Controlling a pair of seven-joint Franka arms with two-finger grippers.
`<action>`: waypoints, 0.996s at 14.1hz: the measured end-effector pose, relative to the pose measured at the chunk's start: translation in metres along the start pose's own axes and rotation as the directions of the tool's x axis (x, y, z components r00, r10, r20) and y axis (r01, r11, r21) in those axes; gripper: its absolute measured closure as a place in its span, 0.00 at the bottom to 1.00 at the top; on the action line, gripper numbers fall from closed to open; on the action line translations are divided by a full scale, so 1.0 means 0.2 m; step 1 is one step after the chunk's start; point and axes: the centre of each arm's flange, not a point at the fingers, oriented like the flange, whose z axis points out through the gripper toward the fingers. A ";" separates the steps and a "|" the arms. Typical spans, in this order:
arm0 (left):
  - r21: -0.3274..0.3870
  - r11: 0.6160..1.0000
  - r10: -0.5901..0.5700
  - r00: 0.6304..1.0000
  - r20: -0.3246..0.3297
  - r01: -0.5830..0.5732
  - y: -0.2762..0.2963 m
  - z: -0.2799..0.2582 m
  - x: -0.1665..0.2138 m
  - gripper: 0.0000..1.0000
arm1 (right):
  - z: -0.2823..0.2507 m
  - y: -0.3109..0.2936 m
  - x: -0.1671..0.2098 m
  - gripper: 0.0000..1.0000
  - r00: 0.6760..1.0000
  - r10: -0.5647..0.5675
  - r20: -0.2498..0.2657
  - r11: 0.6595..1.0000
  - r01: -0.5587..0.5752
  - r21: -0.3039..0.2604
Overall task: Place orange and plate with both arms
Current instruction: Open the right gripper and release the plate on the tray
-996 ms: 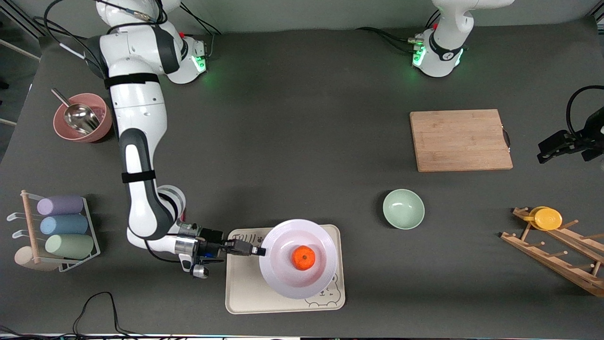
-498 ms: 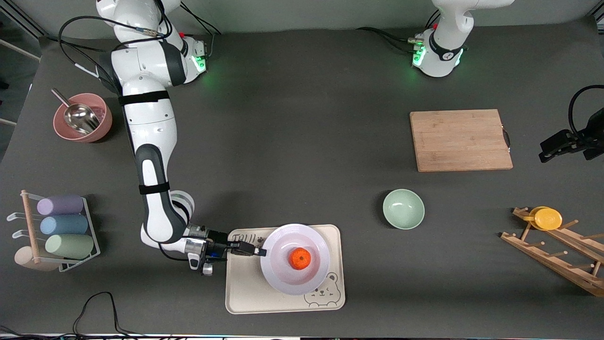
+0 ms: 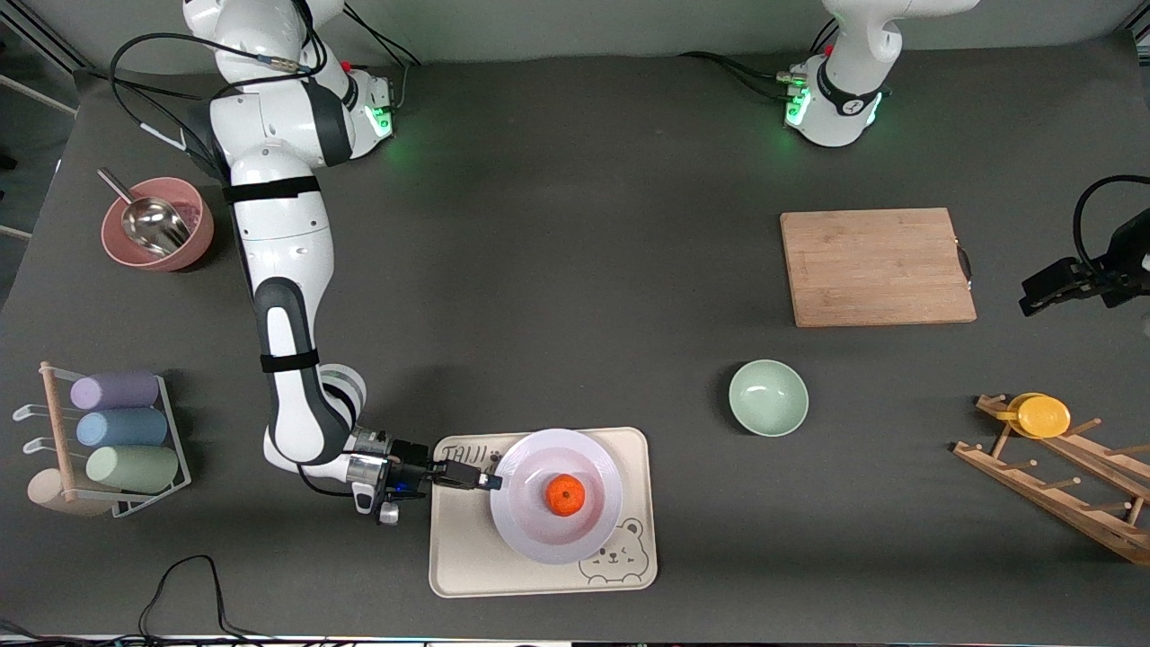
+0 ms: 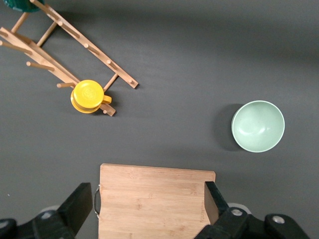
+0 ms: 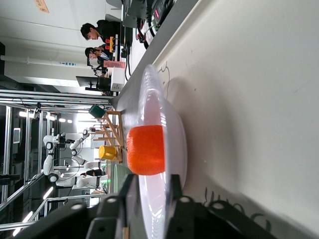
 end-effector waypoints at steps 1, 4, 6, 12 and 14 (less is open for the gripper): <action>0.001 1.000 -0.008 1.000 0.004 0.008 0.00 0.01 0.00 0.00 | -0.01 0.00 0.00 0.44 1.000 -0.004 0.002 1.000 0.004 -0.006; 0.007 1.000 -0.006 1.000 -0.004 0.006 0.00 0.01 0.02 0.00 | -0.08 -0.01 0.04 0.11 0.998 -0.050 0.041 0.995 0.053 -0.082; 0.018 1.000 0.018 1.000 -0.025 -0.018 0.01 -0.03 0.04 0.00 | -0.17 -0.11 0.10 0.07 0.996 -0.036 0.079 0.984 0.049 -0.169; 0.022 0.999 0.035 0.999 -0.033 -0.034 0.01 -0.04 0.07 0.00 | -0.54 -0.87 0.26 0.00 0.972 -0.101 0.214 0.822 0.203 -0.532; 0.022 0.999 0.037 0.999 -0.032 -0.036 0.01 -0.04 0.07 0.00 | -0.71 -1.18 0.22 0.00 0.947 -0.133 0.291 0.715 0.295 -0.634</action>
